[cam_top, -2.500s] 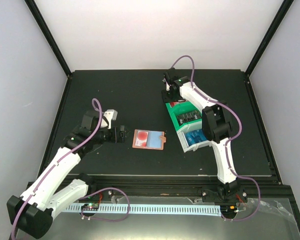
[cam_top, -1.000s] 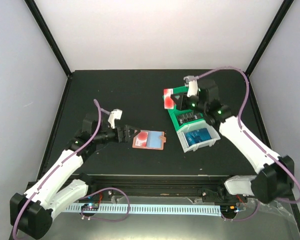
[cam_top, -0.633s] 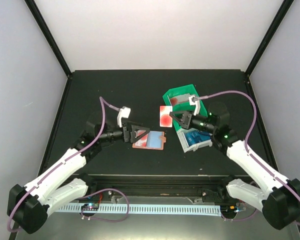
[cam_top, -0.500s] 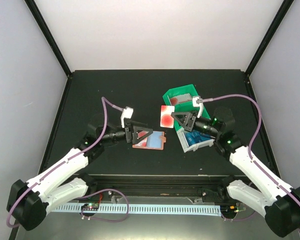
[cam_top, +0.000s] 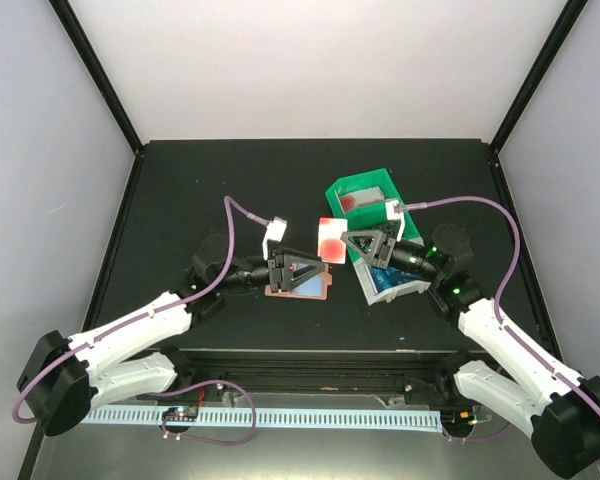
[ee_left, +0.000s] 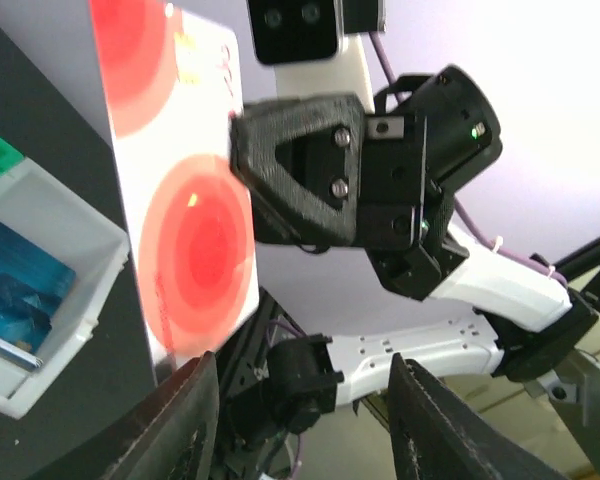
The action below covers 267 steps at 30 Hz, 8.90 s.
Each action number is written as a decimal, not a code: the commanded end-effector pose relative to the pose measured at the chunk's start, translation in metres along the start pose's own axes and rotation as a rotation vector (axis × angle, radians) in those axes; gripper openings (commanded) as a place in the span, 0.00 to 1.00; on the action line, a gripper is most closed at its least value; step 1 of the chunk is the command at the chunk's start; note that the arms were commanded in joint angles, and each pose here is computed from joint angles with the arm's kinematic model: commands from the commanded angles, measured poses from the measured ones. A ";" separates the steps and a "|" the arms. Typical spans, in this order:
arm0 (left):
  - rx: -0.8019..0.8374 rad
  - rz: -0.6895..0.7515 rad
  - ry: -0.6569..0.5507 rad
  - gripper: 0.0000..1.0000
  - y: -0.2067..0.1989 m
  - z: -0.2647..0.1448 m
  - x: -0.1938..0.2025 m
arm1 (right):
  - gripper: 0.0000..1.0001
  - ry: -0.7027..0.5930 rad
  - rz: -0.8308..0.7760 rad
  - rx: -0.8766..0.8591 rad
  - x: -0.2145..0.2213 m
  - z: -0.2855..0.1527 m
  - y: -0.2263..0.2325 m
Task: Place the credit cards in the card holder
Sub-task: Insert the credit card into the card holder.
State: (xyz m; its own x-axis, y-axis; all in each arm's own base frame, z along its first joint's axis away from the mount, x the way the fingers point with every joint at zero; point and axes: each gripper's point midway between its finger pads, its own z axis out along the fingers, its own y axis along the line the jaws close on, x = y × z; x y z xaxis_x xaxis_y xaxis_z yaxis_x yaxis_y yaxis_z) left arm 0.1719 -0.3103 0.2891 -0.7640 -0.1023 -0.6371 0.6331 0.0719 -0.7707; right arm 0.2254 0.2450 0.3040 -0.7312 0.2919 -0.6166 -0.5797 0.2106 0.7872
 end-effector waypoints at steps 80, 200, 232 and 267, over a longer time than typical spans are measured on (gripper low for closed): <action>-0.636 -0.336 0.167 0.02 0.228 -0.067 0.067 | 0.62 0.568 -0.256 1.276 0.161 0.033 -0.221; -0.885 -0.348 0.306 0.62 0.267 -0.059 0.087 | 0.54 0.397 -0.043 1.102 0.168 0.034 -0.204; -0.733 -0.221 0.545 0.38 0.257 -0.025 0.101 | 0.45 0.401 -0.067 0.940 0.145 0.051 -0.220; -0.920 -0.299 0.460 0.12 0.276 -0.051 0.108 | 0.29 0.426 0.012 1.078 0.171 0.035 -0.206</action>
State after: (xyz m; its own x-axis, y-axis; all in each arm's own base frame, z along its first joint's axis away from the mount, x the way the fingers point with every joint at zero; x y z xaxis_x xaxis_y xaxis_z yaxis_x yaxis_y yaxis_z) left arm 0.2599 -0.2564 0.0205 -0.9608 0.1376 -0.2409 0.2476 0.8170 -0.5207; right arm 0.2172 0.2993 0.0370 -0.9346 -0.0344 -0.3540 -0.1745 0.9117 0.3720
